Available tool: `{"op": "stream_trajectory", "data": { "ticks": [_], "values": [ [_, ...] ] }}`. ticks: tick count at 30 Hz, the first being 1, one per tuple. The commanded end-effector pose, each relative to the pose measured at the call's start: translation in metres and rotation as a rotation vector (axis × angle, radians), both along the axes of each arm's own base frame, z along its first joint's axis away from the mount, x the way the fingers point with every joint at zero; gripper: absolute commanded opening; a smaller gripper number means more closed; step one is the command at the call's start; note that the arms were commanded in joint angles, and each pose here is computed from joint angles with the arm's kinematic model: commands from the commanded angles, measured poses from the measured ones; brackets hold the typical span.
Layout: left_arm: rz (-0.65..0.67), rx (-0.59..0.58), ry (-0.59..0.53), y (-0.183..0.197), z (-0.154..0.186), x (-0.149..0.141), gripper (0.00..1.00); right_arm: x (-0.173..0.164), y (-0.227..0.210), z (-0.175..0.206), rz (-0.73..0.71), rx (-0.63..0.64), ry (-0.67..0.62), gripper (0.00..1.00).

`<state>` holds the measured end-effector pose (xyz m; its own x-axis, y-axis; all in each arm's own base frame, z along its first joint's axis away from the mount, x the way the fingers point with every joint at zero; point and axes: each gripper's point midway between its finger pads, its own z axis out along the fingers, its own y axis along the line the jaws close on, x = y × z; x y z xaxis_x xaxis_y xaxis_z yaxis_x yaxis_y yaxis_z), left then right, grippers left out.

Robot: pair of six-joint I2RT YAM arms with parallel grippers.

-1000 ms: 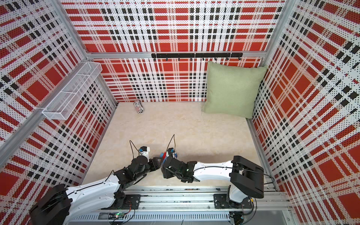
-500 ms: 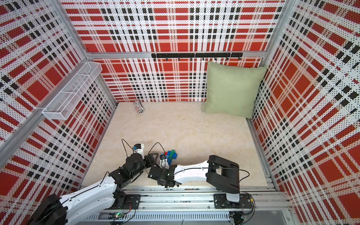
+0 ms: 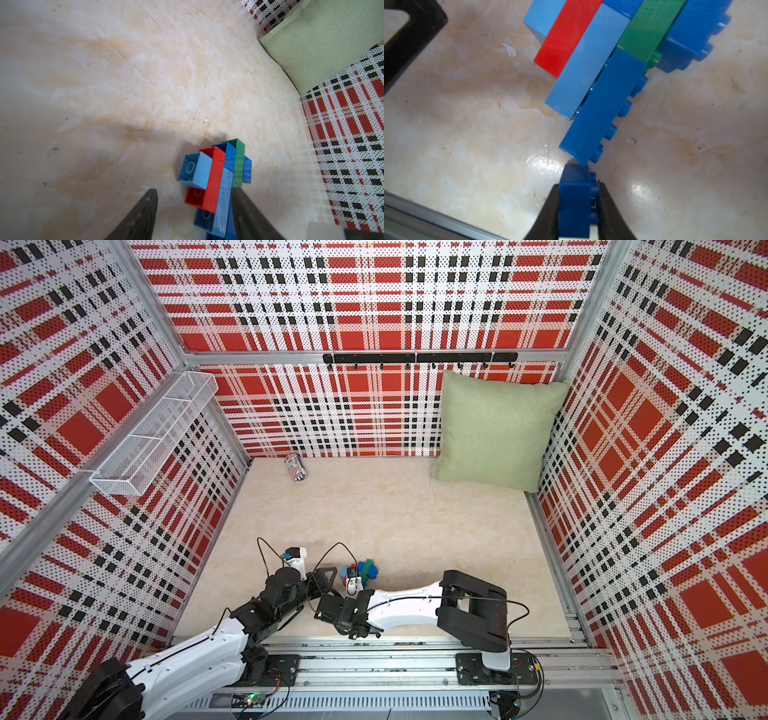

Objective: Assemble a heart with lego
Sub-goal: Adjust the lego brick at the center of the board.

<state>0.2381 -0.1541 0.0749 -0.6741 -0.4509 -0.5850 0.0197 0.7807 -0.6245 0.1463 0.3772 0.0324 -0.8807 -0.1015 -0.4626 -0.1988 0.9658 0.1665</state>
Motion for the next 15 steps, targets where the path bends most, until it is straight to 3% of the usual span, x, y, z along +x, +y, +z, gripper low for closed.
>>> {"op": "stream_trajectory", "data": {
  "ticks": [1, 8, 15],
  "values": [
    [-0.010, -0.013, -0.027, -0.002, 0.006, 0.003, 0.62, 0.001, -0.024, 0.005, -0.054, -0.034, -0.025, 0.26],
    [-0.016, -0.023, -0.044, -0.006, 0.011, 0.007, 0.61, 0.019, -0.050, 0.015, -0.156, -0.043, -0.072, 0.26],
    [-0.018, -0.007, -0.055, -0.009, 0.016, 0.014, 0.61, 0.046, -0.043, 0.017, -0.221, 0.028, -0.080, 0.27]
  ]
}}
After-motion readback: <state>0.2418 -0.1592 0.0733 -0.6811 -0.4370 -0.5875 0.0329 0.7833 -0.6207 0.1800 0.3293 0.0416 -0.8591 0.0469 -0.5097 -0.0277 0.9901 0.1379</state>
